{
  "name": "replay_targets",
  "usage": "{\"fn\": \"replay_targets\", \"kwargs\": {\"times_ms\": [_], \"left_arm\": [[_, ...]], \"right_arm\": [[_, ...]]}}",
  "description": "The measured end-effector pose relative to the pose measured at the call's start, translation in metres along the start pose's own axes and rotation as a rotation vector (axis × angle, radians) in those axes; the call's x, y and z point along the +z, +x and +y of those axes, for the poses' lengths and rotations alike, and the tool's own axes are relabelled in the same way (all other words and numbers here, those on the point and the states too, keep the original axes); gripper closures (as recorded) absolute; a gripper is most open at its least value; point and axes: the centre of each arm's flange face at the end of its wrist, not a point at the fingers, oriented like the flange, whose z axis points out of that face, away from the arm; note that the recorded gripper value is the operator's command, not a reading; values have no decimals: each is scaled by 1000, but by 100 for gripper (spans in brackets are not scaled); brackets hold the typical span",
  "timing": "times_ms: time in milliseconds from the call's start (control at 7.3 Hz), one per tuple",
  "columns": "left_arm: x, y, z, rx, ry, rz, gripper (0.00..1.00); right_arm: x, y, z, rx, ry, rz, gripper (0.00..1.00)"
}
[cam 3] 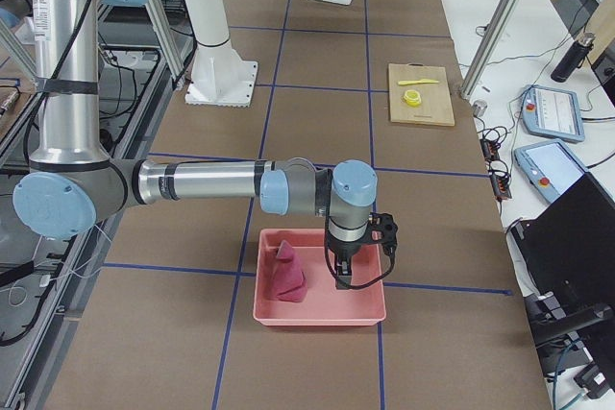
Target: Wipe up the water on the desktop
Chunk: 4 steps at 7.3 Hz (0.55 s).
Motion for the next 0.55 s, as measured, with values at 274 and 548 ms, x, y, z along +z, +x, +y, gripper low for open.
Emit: {"fn": "replay_targets", "kwargs": {"times_ms": [274,548], "left_arm": [[0,0,0,1,1,-1,1],[1,0,0,1,0,-1,1]], "right_arm": [[-1,-3,0,-5,3,-20,0],[-4,-5,-1,-10,9,-24,0]]}}
